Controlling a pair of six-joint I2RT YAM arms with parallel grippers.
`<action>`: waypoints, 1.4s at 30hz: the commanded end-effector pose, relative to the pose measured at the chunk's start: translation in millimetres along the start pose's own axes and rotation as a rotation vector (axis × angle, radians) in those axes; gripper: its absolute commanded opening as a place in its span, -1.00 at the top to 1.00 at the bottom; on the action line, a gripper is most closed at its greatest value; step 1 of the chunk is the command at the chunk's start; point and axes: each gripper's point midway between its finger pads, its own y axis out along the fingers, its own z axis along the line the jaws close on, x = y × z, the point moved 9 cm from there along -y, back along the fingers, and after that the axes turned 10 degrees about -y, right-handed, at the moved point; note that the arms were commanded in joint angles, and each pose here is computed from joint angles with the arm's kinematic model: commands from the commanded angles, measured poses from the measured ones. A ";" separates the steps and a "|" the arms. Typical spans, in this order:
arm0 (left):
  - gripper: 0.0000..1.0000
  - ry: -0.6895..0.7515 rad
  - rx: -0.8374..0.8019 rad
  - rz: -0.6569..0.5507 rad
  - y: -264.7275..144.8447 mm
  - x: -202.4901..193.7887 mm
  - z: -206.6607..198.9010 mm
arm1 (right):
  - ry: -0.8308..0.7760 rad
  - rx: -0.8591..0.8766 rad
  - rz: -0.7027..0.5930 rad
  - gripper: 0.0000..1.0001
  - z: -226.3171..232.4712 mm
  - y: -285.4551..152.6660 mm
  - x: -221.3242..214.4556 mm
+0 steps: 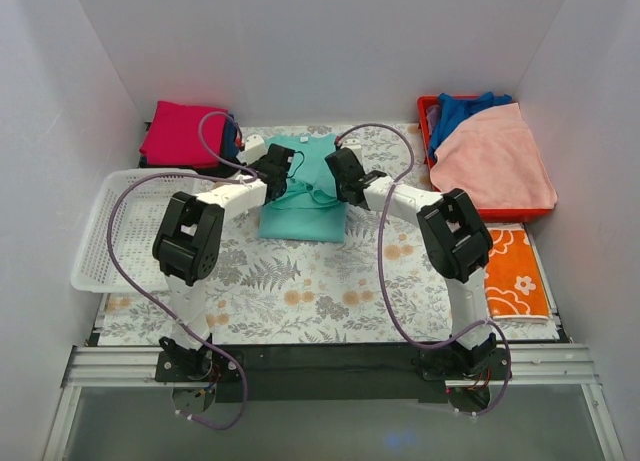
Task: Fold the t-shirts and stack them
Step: Fold the folded rectangular tshirt in 1/3 of the way
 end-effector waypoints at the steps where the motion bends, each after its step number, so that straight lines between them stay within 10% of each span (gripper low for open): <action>1: 0.20 -0.047 -0.054 -0.106 -18.9 49.0 -15.3 | 0.049 -0.010 -0.145 0.48 -11.0 -25.8 50.7; 19: 0.71 0.035 -0.174 0.172 -41.8 -15.7 37.6 | 0.029 0.176 -0.029 0.56 31.7 -35.2 1.7; 42: 0.74 0.015 -0.207 0.092 -7.2 6.8 -12.9 | 0.029 0.093 -0.046 0.65 20.8 18.3 27.0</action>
